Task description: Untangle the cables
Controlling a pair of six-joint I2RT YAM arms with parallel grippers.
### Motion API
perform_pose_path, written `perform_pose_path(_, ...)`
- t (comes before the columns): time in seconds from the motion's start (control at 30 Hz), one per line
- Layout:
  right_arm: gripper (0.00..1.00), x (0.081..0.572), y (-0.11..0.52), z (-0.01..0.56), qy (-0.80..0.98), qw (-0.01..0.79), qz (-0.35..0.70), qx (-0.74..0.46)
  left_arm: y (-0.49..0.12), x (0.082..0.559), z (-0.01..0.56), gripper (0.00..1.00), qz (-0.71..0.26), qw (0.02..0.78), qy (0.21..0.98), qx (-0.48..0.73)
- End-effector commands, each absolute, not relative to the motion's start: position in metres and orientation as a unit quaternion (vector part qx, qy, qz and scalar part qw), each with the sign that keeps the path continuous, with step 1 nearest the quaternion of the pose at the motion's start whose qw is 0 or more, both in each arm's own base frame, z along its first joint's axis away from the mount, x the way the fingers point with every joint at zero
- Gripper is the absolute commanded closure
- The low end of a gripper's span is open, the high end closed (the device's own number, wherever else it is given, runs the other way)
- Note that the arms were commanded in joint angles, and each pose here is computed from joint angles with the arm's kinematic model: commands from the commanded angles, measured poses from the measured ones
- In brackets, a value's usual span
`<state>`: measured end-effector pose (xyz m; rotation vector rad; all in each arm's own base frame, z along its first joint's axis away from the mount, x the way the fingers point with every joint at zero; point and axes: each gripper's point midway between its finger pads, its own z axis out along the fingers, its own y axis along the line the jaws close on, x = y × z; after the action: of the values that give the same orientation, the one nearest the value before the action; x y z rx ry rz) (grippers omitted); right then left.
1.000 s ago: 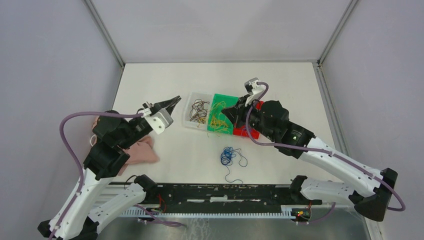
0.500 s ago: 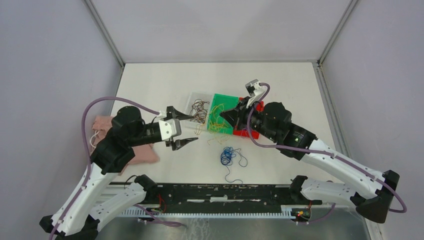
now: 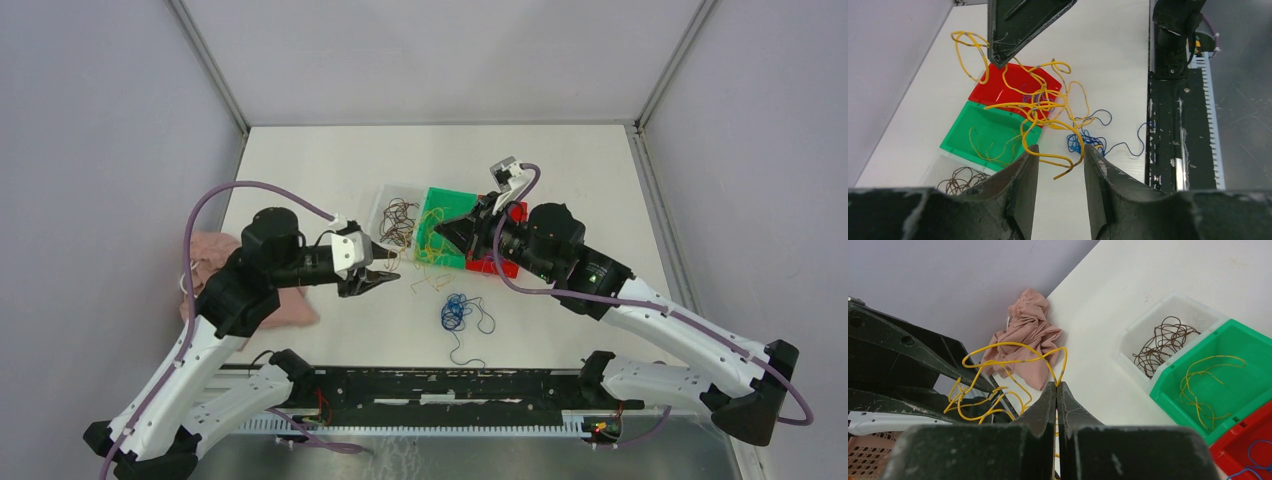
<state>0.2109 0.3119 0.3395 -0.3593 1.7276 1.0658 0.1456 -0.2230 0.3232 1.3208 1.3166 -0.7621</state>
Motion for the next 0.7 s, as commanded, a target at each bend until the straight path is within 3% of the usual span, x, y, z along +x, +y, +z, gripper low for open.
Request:
perform_pose_path(0.0, 1.0, 0.209, 0.314, 0.377, 0.684, 0.536, 0.474, -0.143, -0.224, 0.131, 0.336, 0.55, -0.342, 0.533, 0.525, 0.568)
perform_pose_path(0.1, 1.0, 0.209, 0.314, 0.375, 0.686, 0.535, 0.473, -0.143, -0.223, 0.136, 0.343, 0.57, -0.329, 0.553, 0.519, 0.563)
perform_pose_path(0.23, 1.0, 0.21, 0.313, 0.37, 0.692, 0.532, 0.467, -0.14, -0.212, 0.164, 0.367, 0.76, -0.269, 0.633, 0.52, 0.507)
perform_pose_path(0.4, 1.0, 0.209, 0.308, 0.361, 0.7, 0.528, 0.465, -0.127, -0.183, 0.201, 0.388, 0.9, -0.164, 0.713, 0.529, 0.431)
perform_pose_path(0.67, 0.99, 0.207, 0.305, 0.348, 0.702, 0.516, 0.481, -0.098, -0.146, 0.239, 0.406, 0.94, -0.03, 0.755, 0.542, 0.367)
